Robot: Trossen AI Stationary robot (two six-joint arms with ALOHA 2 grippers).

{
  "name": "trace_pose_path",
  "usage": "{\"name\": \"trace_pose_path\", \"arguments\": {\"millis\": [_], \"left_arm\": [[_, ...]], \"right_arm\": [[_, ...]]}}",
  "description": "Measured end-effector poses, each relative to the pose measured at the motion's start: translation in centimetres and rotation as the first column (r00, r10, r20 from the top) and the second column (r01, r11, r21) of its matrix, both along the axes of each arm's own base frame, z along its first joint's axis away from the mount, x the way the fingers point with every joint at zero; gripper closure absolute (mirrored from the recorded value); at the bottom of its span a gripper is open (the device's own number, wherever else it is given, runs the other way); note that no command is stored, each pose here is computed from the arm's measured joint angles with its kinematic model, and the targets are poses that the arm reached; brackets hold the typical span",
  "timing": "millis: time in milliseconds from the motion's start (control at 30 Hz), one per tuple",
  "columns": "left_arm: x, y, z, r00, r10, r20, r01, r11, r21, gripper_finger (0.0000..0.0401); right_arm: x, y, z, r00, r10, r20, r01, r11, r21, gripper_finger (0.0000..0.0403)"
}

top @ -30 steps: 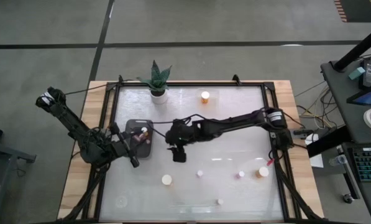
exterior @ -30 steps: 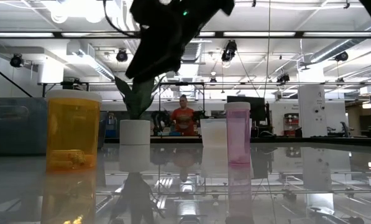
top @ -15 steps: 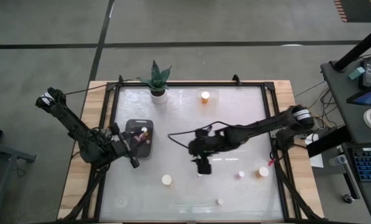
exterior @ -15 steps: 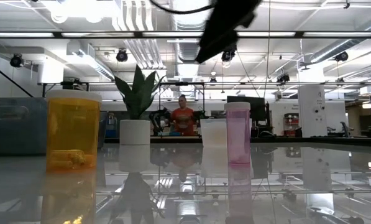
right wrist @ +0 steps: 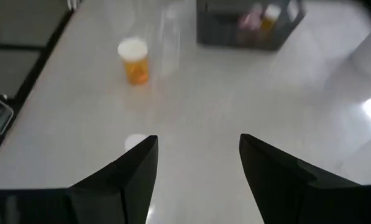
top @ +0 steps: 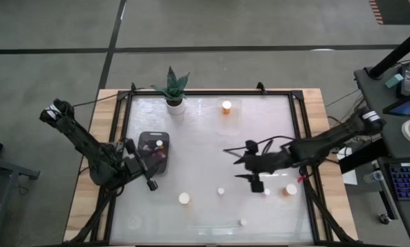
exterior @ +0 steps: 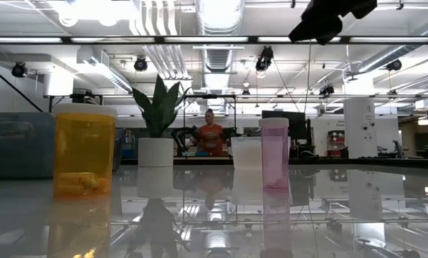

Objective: Pick and place medicine bottles into bin by pill shape (circle, oval)
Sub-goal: Put the left big orange pill bottle into the transparent bin

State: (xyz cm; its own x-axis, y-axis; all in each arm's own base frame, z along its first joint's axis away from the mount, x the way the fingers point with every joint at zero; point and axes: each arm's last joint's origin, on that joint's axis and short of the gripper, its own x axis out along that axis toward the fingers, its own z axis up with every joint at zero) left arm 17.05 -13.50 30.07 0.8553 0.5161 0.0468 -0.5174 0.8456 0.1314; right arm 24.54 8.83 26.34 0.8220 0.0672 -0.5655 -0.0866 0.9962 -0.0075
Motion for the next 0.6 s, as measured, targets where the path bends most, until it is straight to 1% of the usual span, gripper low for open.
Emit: {"name": "trace_pose_path", "arguments": {"millis": [167, 300, 367, 500, 600], "left_arm": [[1.2, -1.3, 1.2, 1.0, 0.001, -0.005, -0.001, 1.0, 0.013, 0.0271], [2.0, -2.1, 2.0, 1.0, 0.002, -0.004, -0.002, 1.0, 0.015, 0.0271], [2.3, -2.3, 2.5, 1.0, 0.004, -0.006, -0.004, 1.0, 0.023, 0.0271], [3.0, -2.5, 3.2, 1.0, 0.002, 0.003, -0.002, 1.0, 0.023, 0.0271], [3.6, -2.6, 3.6, 0.999, -0.043, 0.019, 0.043, 0.999, 0.029, 0.0271]], "right_arm": [[-2.6, -1.3, -0.4, 0.985, 0.052, 0.165, -0.041, 0.997, -0.067, 0.0183], [-4.2, -2.3, -0.7, 0.956, 0.07, 0.284, -0.036, 0.992, -0.124, 0.0183], [-4.9, -2.7, -0.7, 0.934, 0.081, 0.349, -0.031, 0.989, -0.144, 0.0183], [-6.2, -3.4, -1.0, 0.869, 0.107, 0.483, -0.014, 0.981, -0.191, 0.0183], [-7.0, -3.9, -1.3, 0.831, 0.11, 0.545, 0.01, 0.977, -0.212, 0.0183]]}}
